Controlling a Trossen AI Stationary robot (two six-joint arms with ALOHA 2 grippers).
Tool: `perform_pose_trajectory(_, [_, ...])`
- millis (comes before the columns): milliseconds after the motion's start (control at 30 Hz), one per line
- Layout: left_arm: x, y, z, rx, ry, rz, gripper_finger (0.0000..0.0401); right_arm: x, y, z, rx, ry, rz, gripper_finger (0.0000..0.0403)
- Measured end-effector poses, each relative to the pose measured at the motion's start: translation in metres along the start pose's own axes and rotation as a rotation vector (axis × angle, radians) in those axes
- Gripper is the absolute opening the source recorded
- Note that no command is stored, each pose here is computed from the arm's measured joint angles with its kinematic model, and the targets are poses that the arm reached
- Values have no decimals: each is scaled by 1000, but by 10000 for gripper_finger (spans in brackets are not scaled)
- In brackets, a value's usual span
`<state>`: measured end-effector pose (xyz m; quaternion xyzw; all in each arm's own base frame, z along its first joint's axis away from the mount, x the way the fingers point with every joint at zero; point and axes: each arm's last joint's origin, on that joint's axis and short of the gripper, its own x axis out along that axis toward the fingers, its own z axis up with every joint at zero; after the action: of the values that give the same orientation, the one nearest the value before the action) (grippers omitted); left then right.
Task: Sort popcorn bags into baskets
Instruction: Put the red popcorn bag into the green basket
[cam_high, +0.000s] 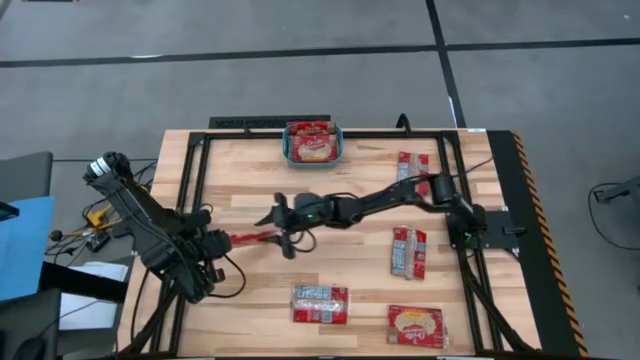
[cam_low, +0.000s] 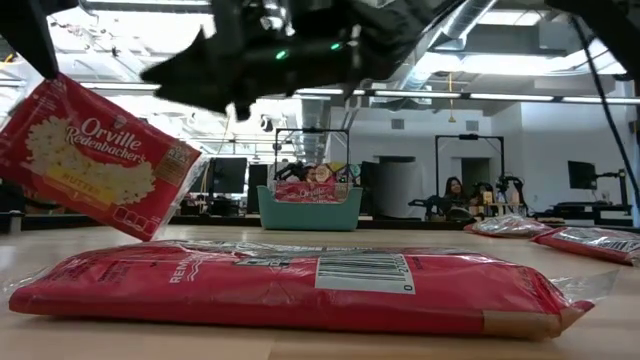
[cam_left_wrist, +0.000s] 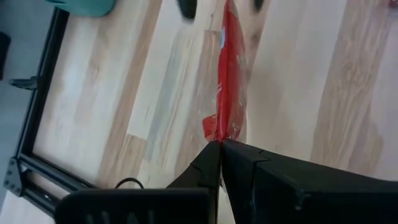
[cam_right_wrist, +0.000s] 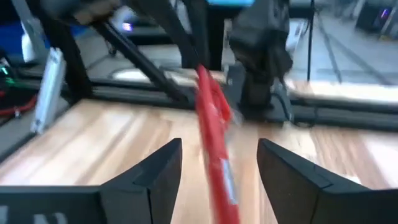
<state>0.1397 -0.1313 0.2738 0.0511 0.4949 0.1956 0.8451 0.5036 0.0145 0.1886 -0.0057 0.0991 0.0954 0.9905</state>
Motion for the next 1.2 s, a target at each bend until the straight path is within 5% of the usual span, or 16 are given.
perform_pose_trajectory(267, [0,0,1,7,-24,14,0,26,-9,-18,53,112,58,189])
perform_pose_trajectory(567, [1,3,4,21,-99,71,0,16,-19,-10,69,199,41,24])
perform_pose_trajectory(667, [2,5,6,8,-128,95,0,4,-27,2,82,252,21,20])
perform_pose_trajectory(933, [6,13,13,-137,-191,171,34,-68,-65,63,4,430,-219,16])
perform_pose_trajectory(1200, [16,16,10,-143,-176,214,66,-172,-154,97,-20,547,-434,16])
